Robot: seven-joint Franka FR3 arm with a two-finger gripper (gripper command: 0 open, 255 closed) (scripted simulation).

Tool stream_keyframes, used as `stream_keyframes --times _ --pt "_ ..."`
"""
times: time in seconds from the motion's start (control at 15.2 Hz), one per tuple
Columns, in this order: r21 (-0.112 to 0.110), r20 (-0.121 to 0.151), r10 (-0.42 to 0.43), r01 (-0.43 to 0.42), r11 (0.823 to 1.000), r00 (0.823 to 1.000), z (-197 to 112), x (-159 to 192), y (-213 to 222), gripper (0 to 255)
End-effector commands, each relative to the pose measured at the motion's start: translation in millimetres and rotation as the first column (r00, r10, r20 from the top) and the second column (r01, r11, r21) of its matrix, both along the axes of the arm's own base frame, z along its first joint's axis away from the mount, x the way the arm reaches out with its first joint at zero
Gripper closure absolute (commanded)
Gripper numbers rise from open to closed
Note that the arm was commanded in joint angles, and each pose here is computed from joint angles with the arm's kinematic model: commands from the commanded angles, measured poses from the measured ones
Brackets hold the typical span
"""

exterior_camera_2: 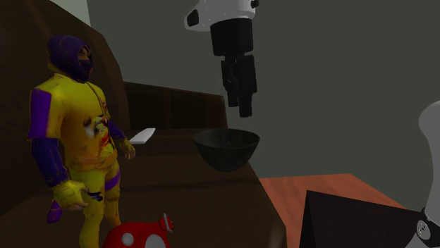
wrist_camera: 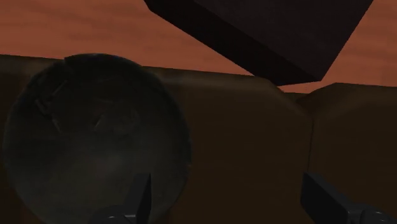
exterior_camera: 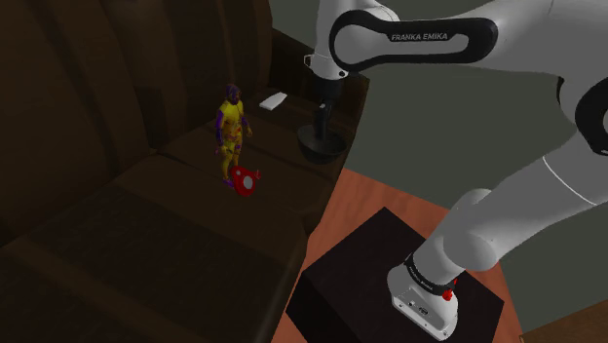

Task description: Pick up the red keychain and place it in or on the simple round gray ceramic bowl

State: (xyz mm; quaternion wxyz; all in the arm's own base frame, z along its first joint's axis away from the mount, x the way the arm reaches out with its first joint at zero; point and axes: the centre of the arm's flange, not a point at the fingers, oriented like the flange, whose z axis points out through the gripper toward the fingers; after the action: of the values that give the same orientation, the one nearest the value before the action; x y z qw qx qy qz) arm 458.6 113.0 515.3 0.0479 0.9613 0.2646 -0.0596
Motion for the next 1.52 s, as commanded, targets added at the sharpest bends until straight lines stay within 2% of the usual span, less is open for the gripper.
stream_keyframes --times 0.0,0.26,0.53,0.73,1.06,1.45 --pt "-0.019 -0.032 0.064 -0.065 0.998 0.997 -13 21 22 0" --pt "-0.05 -0.098 0.186 -0.191 0.98 0.978 -41 54 68 0" --pt "-0.074 -0.166 0.301 -0.316 0.946 0.939 -72 79 116 0" --pt "-0.085 -0.219 0.382 -0.407 0.909 0.898 -98 92 154 0" --pt "-0.092 -0.302 0.497 -0.544 0.834 0.813 -142 104 213 0" --pt "-0.092 -0.302 0.497 -0.544 0.834 0.813 -171 97 201 0"
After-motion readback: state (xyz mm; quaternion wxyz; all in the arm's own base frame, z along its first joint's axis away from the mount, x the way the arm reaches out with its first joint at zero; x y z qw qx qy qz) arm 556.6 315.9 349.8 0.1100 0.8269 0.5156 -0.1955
